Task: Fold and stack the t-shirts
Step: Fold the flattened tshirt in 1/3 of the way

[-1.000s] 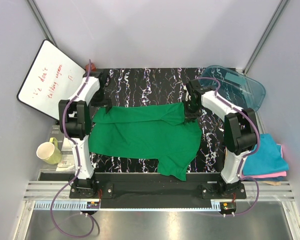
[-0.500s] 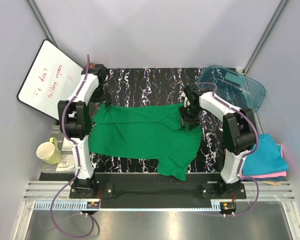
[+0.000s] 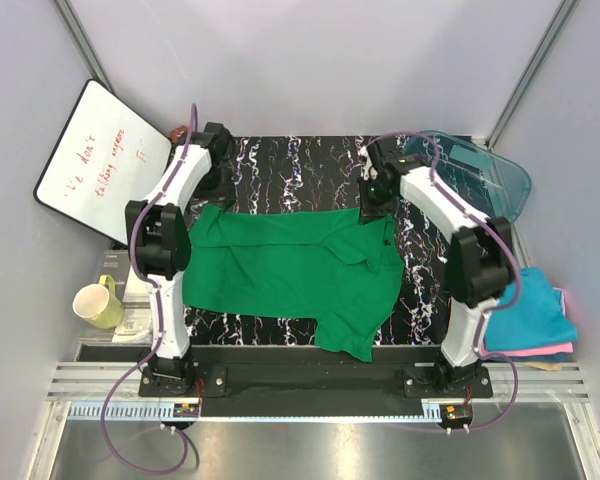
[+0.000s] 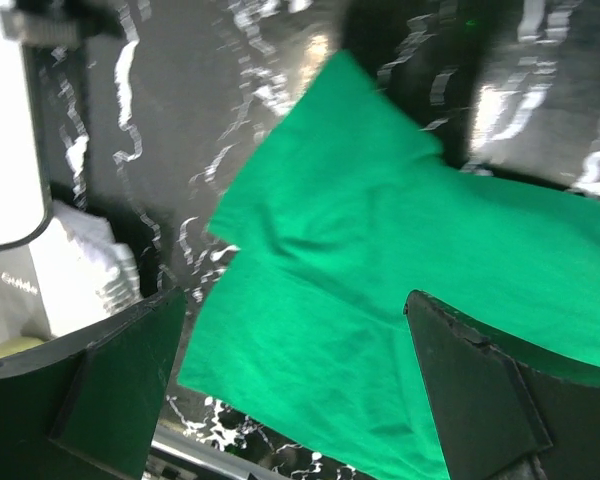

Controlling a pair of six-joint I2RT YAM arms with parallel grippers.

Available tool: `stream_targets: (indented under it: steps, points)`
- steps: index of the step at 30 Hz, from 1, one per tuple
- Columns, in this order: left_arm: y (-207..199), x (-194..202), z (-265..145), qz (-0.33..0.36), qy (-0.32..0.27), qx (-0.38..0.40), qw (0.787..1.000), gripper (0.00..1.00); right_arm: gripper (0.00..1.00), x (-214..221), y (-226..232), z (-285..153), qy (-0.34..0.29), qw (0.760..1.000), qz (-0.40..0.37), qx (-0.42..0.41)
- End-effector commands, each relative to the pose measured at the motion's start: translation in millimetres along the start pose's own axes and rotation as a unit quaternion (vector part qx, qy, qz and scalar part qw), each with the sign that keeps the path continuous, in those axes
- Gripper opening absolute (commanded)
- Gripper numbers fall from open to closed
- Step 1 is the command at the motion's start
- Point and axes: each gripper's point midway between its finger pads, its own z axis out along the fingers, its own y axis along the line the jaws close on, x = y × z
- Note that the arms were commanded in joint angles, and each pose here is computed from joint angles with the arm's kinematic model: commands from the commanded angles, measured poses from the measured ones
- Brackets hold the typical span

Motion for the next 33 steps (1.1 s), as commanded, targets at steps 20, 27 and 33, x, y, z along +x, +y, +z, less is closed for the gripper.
stream_targets:
  steps: [20, 27, 33]
  points:
    - [-60, 5, -3, 0.068, -0.002, 0.049, 0.996, 0.99, 0.0, -29, -21, 142, 0.086, 0.995, 0.004, 0.056]
    - [-27, -25, -62, 0.017, -0.094, 0.037, 0.995, 0.99, 0.0, -63, -26, 153, 0.06, 0.994, 0.005, 0.086]
    - [-9, -26, -112, -0.037, -0.168, 0.073, 0.982, 0.99, 0.0, -87, -33, 164, 0.02, 0.994, 0.001, 0.108]
